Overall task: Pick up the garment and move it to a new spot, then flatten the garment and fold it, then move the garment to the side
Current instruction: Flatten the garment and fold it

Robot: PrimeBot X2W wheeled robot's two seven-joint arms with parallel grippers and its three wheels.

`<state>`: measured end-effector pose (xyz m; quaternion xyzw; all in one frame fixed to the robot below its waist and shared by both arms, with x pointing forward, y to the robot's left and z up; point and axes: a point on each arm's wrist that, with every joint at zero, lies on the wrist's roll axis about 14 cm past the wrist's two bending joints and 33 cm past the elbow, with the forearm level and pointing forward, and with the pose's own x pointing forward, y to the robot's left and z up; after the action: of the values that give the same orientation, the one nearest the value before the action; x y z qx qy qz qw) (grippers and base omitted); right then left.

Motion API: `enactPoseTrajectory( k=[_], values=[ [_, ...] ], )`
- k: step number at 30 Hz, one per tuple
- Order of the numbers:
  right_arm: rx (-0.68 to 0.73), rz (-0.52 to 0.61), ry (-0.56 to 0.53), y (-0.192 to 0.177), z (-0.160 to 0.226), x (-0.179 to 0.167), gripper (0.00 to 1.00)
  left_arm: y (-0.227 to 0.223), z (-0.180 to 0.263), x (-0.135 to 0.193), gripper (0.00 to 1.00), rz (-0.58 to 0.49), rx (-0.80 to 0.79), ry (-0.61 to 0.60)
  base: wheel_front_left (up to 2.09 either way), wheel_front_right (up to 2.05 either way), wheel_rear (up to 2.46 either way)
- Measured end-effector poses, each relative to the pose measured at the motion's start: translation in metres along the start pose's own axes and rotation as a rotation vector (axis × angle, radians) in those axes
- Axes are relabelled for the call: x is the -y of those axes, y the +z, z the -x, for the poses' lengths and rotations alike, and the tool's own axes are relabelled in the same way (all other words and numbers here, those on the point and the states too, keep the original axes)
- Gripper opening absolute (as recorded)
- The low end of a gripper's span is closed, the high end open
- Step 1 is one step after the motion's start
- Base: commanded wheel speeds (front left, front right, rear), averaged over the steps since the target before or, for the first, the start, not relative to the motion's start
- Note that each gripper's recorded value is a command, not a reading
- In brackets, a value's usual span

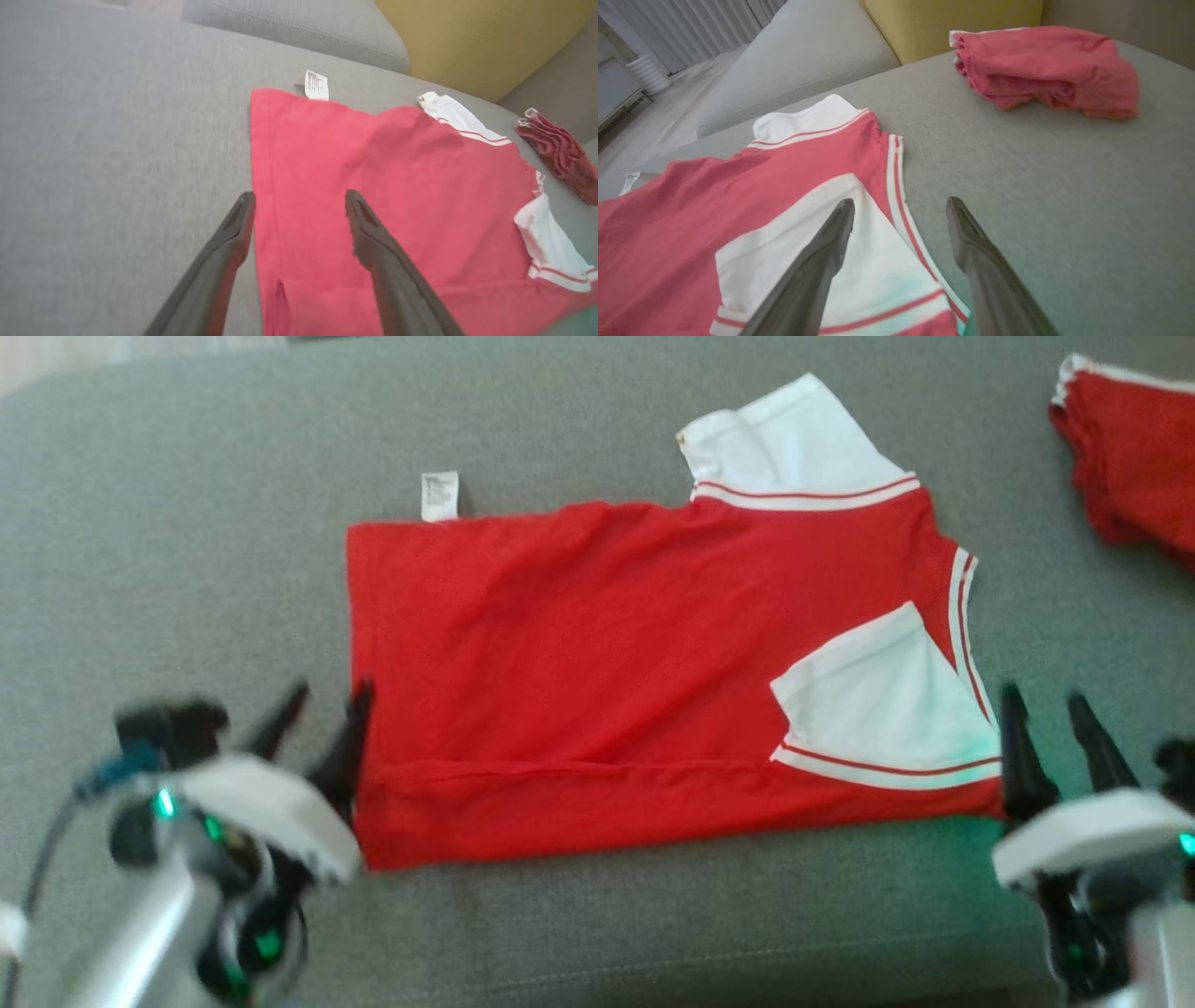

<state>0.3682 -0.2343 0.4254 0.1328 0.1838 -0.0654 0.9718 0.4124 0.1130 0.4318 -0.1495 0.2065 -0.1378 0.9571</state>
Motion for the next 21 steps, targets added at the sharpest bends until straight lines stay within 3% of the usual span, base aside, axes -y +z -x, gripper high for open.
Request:
enactPoseTrajectory(
  k=[10, 21],
  values=[
    [0.06, 0.066, 0.143, 0.026, -0.056, -0.054, 1.0, 0.018, -0.081, -0.023, 1.0, -0.136, -0.108, -0.036, 0.0, 0.0, 0.0],
    [0.04, 0.105, 0.159, 0.015, -0.091, -0.058, 1.0, -0.002, -0.136, -0.046, 1.0, -0.207, -0.204, -0.027, 0.0, 0.0, 0.0]
  ],
)
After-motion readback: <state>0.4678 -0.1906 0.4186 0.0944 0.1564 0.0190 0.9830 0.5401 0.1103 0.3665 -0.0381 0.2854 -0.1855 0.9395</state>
